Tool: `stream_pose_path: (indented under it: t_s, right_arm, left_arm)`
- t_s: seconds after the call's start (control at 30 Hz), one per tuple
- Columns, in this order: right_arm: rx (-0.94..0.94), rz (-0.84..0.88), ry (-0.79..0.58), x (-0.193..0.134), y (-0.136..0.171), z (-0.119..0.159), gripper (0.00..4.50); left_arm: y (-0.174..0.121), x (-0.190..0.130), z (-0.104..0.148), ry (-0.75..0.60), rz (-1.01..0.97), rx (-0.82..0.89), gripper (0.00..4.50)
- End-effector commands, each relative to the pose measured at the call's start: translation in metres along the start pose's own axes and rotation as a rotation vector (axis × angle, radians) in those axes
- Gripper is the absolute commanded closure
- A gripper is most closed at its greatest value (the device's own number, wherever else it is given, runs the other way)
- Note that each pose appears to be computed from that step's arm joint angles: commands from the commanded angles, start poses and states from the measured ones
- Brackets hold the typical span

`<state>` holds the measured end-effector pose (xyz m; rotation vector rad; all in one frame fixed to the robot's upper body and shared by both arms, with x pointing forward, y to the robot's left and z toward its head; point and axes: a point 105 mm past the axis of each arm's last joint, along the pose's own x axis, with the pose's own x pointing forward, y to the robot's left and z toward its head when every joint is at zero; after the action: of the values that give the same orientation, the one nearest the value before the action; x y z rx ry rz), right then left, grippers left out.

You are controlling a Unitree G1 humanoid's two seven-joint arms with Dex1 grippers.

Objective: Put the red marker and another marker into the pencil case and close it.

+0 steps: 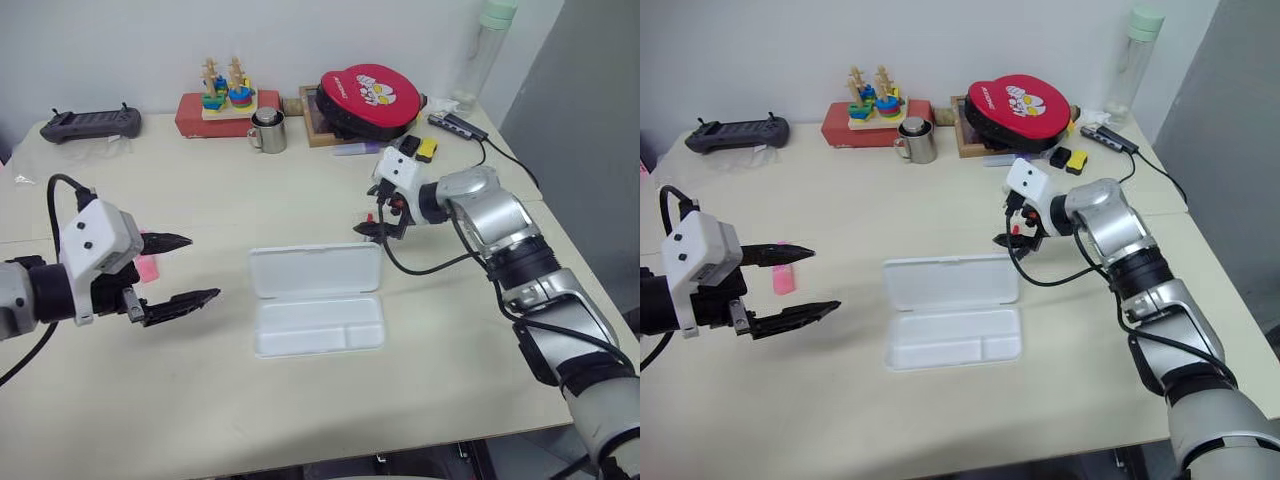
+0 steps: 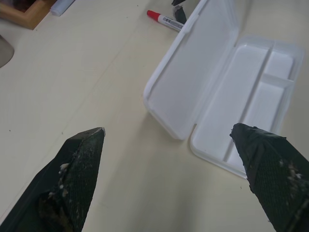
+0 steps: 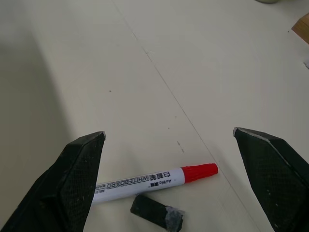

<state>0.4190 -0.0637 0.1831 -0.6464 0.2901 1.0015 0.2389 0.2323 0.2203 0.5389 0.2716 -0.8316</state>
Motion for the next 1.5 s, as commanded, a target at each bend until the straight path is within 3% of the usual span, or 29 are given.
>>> stream_pose_path:
  t_s: [0.03,0.3,0.63,0.9,1.47,1.5]
  right_arm:
    - [-0.015,-0.054,0.032,0.002,-0.013,0.003,0.03]
    - [0.075,-0.073,0.139,0.009,-0.018,-0.009,0.03]
    - [0.302,-0.007,0.133,0.020,0.003,0.000,0.03]
    - [0.459,-0.052,0.141,0.025,0.007,0.003,0.03]
    - [0.490,-0.066,0.207,0.030,0.016,-0.015,0.03]
    - [0.479,-0.061,0.213,0.032,0.017,-0.017,0.19]
  left_arm:
    - [0.000,0.000,0.003,0.008,0.017,0.031,0.00]
    - [-0.004,0.002,-0.002,0.008,0.031,0.022,0.00]
    - [-0.006,0.006,-0.006,0.002,0.040,0.013,0.00]
    - [-0.006,0.009,-0.006,-0.003,0.040,0.011,0.00]
    - [-0.007,0.014,-0.003,-0.018,0.043,0.009,0.00]
    - [-0.006,0.014,-0.002,-0.020,0.044,0.010,0.00]
